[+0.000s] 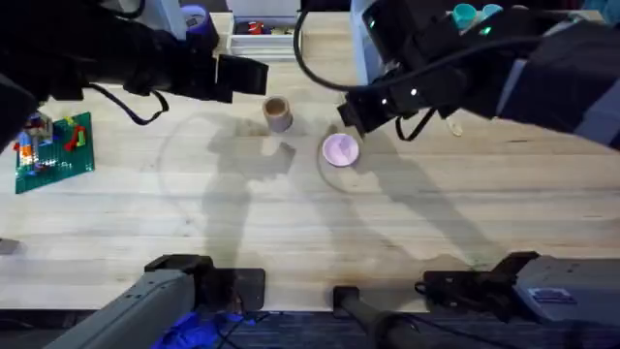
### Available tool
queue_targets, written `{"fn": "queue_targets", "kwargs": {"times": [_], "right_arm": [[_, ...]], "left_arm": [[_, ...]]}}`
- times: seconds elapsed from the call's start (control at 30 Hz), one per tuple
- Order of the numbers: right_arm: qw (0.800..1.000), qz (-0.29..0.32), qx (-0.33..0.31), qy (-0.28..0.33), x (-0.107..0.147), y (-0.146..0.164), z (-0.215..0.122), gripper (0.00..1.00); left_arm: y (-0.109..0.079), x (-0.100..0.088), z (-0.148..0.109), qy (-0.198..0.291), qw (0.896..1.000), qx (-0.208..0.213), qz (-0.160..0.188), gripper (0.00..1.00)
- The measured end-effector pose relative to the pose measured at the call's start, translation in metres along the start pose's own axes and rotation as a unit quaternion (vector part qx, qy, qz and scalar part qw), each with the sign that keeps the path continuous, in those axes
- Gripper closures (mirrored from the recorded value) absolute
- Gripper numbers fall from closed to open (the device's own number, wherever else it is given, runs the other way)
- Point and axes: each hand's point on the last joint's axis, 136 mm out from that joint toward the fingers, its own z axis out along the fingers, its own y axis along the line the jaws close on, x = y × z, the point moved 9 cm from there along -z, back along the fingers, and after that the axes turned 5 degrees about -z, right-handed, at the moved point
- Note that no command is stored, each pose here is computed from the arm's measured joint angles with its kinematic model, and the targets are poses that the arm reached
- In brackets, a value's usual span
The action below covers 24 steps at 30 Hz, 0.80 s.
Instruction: Pick up a utensil and set it on the pink plate, then put the other utensil in the container.
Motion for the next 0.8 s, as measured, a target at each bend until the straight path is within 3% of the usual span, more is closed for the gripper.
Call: {"fn": "queue_targets", "kwargs": {"times": [0.4,0.8], "right_arm": [[1.000,0.011,-0.009,0.005,0.024,0.013,0.023,0.966],[1.000,0.007,-0.015,-0.017,0.027,0.020,0.031,0.966]], "left_arm": [[-0.003,0.000,0.000,-0.001,1.000,0.017,0.007,0.007],[-0.003,0.000,0.000,-0.001,1.000,0.017,0.007,0.007]]}}
